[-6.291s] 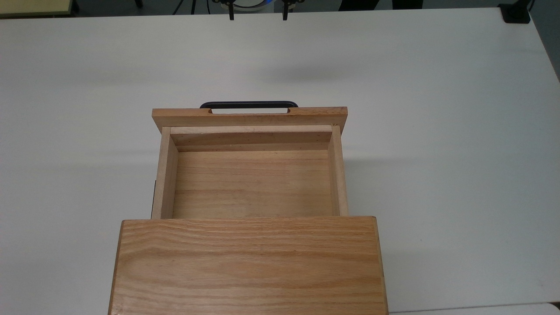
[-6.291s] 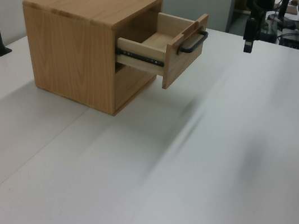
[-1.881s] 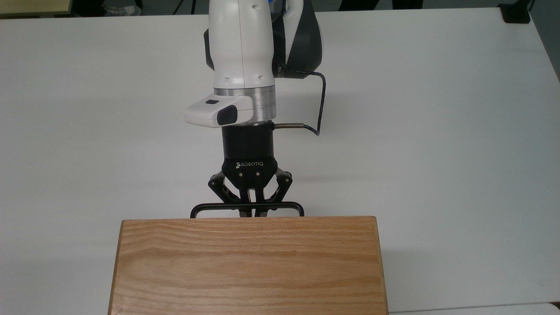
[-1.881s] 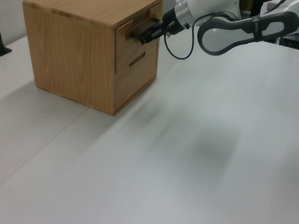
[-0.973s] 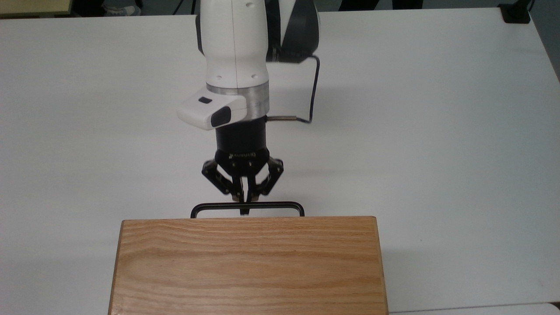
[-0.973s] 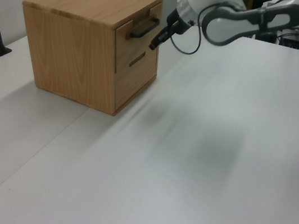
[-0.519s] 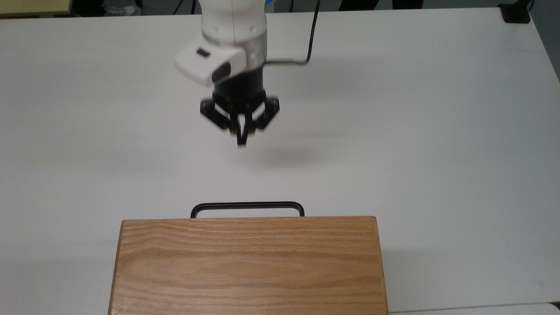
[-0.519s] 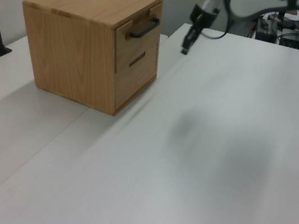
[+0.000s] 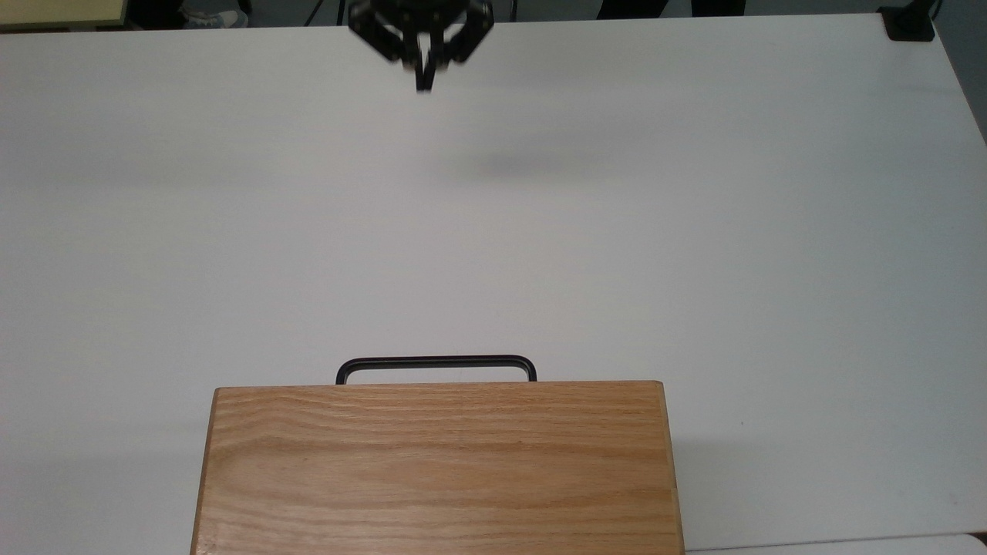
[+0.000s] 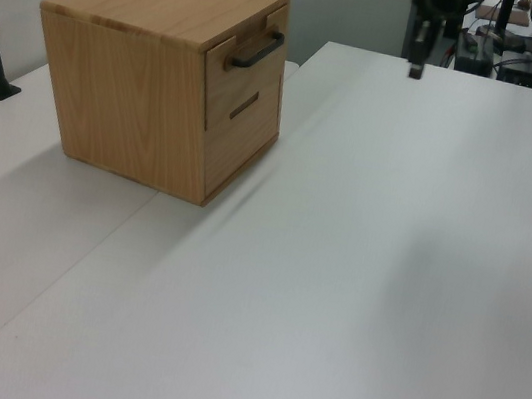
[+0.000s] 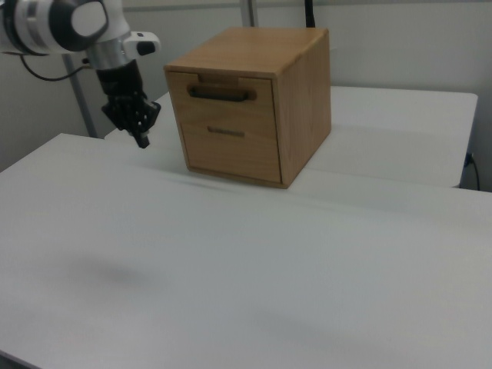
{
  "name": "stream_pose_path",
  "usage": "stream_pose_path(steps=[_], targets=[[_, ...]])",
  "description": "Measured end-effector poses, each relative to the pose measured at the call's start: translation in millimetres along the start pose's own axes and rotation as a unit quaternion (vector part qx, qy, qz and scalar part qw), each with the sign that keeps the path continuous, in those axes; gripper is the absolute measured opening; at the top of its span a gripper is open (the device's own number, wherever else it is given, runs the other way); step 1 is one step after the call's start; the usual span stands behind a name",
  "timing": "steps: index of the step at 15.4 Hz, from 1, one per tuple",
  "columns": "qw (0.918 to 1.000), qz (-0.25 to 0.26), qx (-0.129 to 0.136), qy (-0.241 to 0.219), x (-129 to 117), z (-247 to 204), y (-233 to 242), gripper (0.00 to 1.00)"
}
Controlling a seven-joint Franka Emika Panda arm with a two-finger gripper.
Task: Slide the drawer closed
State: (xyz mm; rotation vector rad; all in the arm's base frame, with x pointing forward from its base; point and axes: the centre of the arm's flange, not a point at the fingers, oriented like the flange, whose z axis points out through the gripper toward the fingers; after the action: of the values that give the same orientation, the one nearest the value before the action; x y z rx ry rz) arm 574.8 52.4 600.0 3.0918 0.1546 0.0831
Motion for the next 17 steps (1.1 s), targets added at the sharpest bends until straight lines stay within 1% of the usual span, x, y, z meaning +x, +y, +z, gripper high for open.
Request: stream_pose_path(steps=[3,5,6,7,10,11,15,17], targets=[[0.9994,0.000,-0.001,-0.034,-31,-11,0,0.04],[0.9991,0.003,-0.002,-0.042,-41,-17,0,0.16],[0.9992,0.006,-0.002,-0.039,-44,-21,1,0.16],[0.9993,0.010,-0.002,-0.037,-45,-24,1,0.20],[0.9992,0.021,-0.003,-0.035,-47,-26,1,0.50],[0.9990,0.027,-0.003,-0.035,-47,-26,1,0.58],[0.9984,0.042,-0.003,-0.038,-47,-23,1,0.99],[0.9983,0.042,-0.003,-0.039,-46,-22,0,1.00]])
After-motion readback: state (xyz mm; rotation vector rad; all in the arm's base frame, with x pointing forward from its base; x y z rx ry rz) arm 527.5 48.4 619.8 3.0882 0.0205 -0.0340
